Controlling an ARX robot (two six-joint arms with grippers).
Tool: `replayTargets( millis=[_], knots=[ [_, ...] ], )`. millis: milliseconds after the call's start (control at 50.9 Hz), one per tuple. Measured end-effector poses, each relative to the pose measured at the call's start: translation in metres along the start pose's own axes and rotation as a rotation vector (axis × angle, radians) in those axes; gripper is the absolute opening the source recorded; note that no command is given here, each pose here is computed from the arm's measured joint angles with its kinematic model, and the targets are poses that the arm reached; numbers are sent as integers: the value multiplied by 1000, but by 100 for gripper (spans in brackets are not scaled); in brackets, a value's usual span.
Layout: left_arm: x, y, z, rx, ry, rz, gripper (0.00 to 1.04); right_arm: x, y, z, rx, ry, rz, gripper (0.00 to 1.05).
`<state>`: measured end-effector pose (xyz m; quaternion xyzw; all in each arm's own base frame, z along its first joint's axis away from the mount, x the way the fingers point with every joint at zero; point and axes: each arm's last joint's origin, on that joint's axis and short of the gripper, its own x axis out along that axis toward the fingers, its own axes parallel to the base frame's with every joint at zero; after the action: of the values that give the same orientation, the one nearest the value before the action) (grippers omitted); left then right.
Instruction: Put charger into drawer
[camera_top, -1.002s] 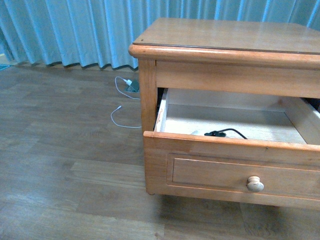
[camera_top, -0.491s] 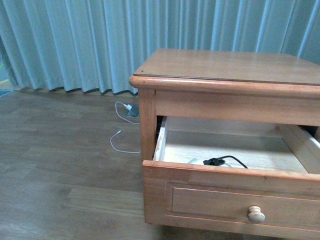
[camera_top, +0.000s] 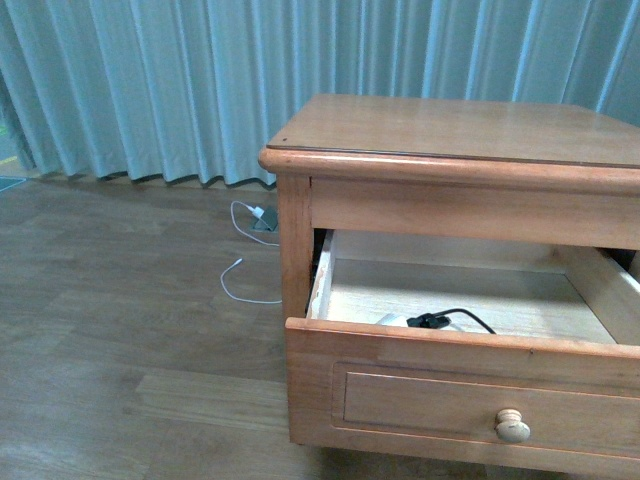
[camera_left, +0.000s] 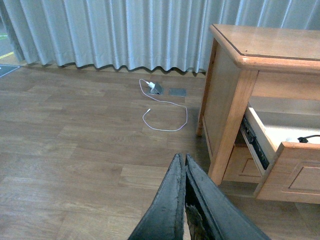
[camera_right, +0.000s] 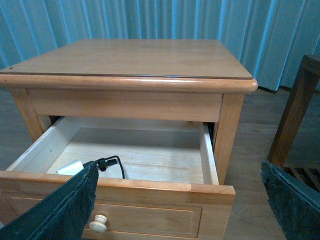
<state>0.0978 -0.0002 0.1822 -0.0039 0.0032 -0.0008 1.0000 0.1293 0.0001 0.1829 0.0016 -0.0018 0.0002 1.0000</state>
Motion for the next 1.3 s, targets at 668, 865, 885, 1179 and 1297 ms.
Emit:
replayTargets(
  millis=[668,865,885,1179,1297],
  knots=[
    [-1,0,-15,0,-11,0,4,0,0,0,0,0,1,97],
    [-1,0,-15,0,-11,0,37,7,2,-8,-37,351,1,97],
    [-1,0,-15,0,-11,0,39,7,3,-9,-42,374,8,97],
    [-1,0,-15,0,-12,0,89,65,5,-24,-107,657,163,97],
    [-1,0,-15,2,-12,0,99,99,8,-39,-104,719,177,97]
  ],
)
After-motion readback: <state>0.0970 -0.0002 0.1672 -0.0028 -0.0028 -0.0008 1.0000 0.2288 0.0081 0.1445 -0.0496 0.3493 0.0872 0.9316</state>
